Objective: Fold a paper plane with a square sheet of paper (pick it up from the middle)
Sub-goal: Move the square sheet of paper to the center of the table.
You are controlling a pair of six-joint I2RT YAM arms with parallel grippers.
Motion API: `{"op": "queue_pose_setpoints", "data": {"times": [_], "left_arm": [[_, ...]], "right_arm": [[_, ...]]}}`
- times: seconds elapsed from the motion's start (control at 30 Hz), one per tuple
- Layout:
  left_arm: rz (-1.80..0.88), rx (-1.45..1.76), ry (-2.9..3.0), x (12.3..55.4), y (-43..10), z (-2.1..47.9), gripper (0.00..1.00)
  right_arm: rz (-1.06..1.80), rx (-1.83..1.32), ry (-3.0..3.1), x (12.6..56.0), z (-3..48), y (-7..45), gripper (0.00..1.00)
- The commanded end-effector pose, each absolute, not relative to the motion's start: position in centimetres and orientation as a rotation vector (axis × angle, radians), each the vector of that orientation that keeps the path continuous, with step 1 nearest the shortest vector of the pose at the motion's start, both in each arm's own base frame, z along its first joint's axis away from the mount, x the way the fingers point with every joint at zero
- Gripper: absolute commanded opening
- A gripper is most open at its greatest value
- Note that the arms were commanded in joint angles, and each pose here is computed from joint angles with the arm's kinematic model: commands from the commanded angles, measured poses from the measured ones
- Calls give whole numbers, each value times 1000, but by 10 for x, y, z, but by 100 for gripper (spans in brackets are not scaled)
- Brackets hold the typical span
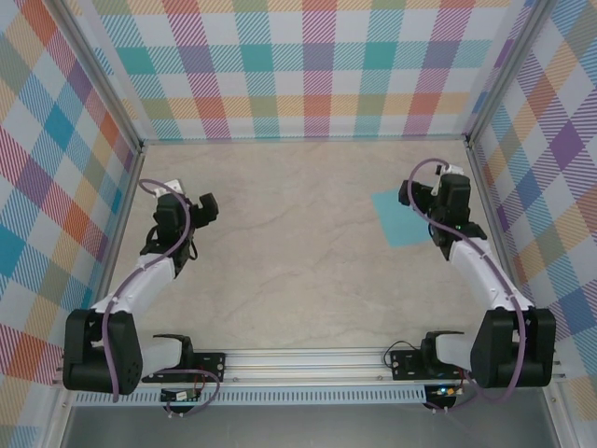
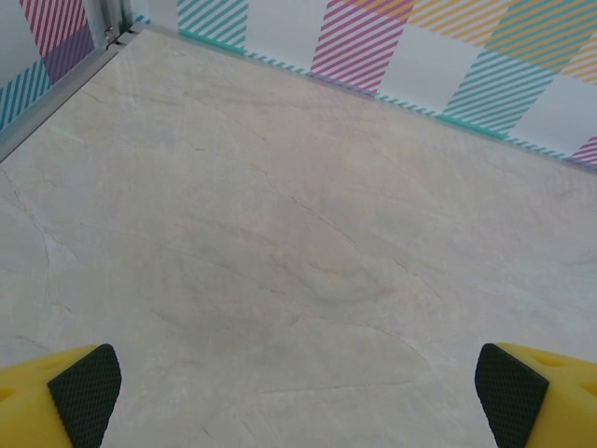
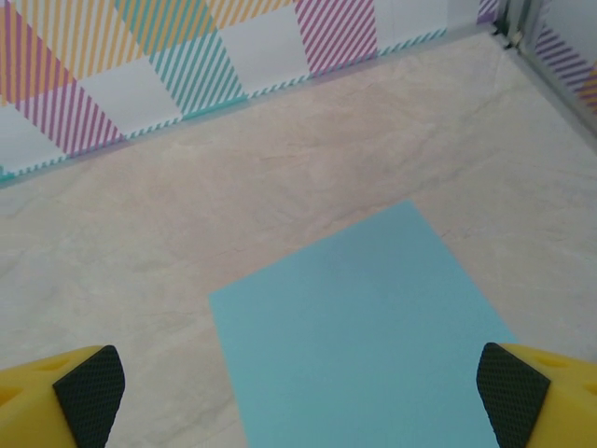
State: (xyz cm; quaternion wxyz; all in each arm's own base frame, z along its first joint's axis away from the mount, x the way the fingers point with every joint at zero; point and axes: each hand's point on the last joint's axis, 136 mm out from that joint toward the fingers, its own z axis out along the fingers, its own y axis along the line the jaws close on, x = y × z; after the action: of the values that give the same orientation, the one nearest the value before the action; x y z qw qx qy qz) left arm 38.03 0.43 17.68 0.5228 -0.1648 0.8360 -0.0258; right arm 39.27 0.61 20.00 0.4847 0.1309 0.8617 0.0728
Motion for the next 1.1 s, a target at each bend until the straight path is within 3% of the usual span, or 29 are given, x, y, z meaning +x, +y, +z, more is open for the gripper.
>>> {"op": "queue_pose_setpoints", "data": {"times": [0.0,0.23,0.7,1.07], "left_arm": [[-121,-430,2070,363,-4,180,100],[-176,-369,2103,362,-16,190,100],[-258,-465,2151,365,-22,173,100],[-406,-521,2213,372,-43,160,100]], "right_arm": [[370,449,2389,363,151,30,100],[648,613,2526,382,112,63,98],[634,775,2683,431,52,65,90],[684,759,2821,405,17,108,88]]}}
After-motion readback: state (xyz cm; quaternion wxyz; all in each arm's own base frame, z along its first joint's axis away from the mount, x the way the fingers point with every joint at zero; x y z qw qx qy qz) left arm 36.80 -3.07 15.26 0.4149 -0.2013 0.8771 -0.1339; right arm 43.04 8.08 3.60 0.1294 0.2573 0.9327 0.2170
